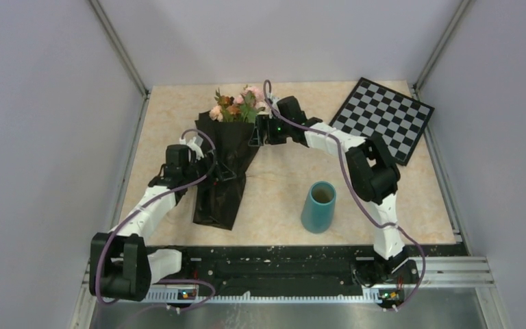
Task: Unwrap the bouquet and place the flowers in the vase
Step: Unfold the wrapping paper at the center of the board.
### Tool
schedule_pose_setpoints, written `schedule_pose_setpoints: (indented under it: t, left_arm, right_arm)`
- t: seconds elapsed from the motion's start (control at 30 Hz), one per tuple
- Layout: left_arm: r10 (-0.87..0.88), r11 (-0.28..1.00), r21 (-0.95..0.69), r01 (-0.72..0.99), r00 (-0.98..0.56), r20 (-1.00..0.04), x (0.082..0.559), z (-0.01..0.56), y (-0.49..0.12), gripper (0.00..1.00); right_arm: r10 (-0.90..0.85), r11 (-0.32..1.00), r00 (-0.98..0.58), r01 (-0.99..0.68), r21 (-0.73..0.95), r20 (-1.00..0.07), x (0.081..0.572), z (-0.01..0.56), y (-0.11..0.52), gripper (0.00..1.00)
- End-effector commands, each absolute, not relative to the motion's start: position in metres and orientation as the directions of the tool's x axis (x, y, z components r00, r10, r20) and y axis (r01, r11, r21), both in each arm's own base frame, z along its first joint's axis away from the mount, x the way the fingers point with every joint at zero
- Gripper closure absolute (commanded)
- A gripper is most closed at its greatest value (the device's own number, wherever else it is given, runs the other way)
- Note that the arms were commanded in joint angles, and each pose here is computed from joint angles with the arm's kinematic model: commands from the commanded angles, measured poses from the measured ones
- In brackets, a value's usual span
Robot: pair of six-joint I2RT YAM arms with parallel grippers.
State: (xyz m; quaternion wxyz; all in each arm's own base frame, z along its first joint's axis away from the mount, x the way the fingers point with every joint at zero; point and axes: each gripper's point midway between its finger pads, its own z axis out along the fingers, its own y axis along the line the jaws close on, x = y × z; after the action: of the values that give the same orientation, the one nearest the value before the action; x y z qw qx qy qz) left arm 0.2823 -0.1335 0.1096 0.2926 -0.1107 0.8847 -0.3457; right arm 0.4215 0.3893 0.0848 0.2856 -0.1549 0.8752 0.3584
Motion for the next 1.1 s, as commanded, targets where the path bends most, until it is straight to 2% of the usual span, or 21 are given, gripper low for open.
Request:
schedule_pose_setpoints:
  t: [0.0, 0.23, 0.43, 0.57, 0.9, 1.07]
  left_arm:
    - [-0.383, 0.71, -0.701, 0.069, -0.796, -0.468, 0.278, 0.124, -0.146, 0.32]
    - [-0.35, 0.676, -0.717, 0.169, -0.783, -0.515, 0.276, 0.148, -0.171, 0.33]
    - [-0.307, 0.644, -0.734, 0.214, -0.807, -0.505, 0.28, 0.15, -0.206, 0.32]
    - [-0.272, 0.625, -0.735, 0.262, -0.81, -0.519, 0.285, 0.154, -0.234, 0.32]
    - [-0.15, 0.611, -0.731, 0.303, -0.863, -0.483, 0.291, 0.129, -0.292, 0.25]
    - [-0.136, 0.621, -0.726, 0.296, -0.871, -0.472, 0.294, 0.118, -0.301, 0.22]
  right_arm:
    - [-0.021, 0.681, -0.714, -0.523, 0.513, -0.7, 0.418, 0.151, 0.385, 0.25]
    - [-0.002, 0.727, -0.676, -0.507, 0.464, -0.737, 0.413, 0.181, 0.364, 0.24]
    - [0.024, 0.763, -0.638, -0.485, 0.427, -0.769, 0.408, 0.2, 0.345, 0.23]
    - [0.054, 0.817, -0.632, -0.418, 0.398, -0.773, 0.404, 0.204, 0.322, 0.22]
    - [0.09, 0.877, -0.618, -0.322, 0.356, -0.781, 0.386, 0.203, 0.272, 0.19]
    - [0.101, 0.908, -0.609, -0.267, 0.323, -0.787, 0.382, 0.201, 0.248, 0.17]
